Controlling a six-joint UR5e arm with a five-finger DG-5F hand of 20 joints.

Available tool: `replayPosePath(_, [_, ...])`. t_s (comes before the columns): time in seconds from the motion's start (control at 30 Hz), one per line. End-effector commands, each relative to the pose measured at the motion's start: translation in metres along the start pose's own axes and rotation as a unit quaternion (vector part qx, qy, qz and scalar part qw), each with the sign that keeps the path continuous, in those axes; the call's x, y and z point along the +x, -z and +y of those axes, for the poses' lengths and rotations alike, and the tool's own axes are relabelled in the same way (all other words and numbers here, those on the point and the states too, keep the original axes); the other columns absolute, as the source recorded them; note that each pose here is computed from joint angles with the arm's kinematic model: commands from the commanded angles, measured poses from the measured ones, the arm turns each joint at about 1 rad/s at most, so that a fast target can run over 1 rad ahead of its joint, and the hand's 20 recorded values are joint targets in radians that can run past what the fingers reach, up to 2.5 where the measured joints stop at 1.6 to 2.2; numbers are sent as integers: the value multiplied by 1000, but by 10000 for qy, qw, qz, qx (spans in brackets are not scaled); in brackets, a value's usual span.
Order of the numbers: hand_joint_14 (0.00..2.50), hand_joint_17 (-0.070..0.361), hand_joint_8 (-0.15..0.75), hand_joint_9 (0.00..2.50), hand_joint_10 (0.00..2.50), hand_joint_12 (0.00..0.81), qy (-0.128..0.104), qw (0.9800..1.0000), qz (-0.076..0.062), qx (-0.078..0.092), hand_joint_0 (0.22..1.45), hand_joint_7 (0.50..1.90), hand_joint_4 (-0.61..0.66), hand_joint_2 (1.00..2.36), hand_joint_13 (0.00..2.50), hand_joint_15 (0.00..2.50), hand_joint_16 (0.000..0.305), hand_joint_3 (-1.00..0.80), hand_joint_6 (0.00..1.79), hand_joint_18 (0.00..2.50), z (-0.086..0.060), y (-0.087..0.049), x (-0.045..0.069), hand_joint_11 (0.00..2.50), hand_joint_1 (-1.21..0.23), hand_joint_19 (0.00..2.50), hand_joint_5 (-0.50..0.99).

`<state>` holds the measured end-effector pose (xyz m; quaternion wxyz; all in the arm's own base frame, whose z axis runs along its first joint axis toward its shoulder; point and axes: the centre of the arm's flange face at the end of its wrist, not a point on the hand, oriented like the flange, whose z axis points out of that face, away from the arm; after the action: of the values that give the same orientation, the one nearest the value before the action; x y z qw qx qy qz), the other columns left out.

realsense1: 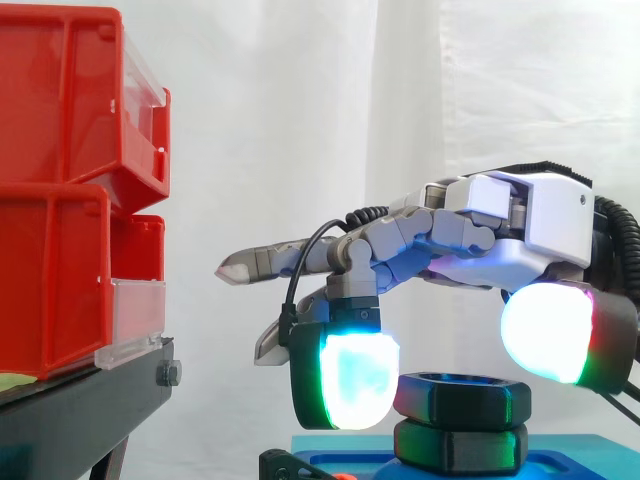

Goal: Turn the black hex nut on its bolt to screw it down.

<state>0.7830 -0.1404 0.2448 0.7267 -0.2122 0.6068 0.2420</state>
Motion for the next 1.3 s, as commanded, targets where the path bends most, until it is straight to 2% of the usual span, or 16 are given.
replayPosePath(0.0, [0, 150, 362, 676, 6, 409, -16, 10000, 18, 8, 397, 1177, 374, 1000, 287, 51, 66, -500, 543, 186, 0, 2, 2, 282, -353, 166, -108])
replayPosePath(0.23, [1, 157, 374, 666, 7, 426, -14, 10000, 12, -16, 361, 1123, 407, 1000, 297, 45, 70, -500, 559, 227, 3, -1, 3, 284, -518, 144, -121])
replayPosePath(0.47, [1, 135, 333, 642, 6, 384, -18, 10000, 12, -39, 443, 1166, 350, 1000, 286, 45, 60, -500, 542, 216, 5, -3, 4, 297, -648, 154, -123])
replayPosePath(1.27, [0, 127, 304, 555, 7, 368, -30, 10000, 23, -44, 486, 1075, 330, 1000, 276, 46, 57, -500, 583, 238, 6, -4, 4, 308, -806, 161, -169])
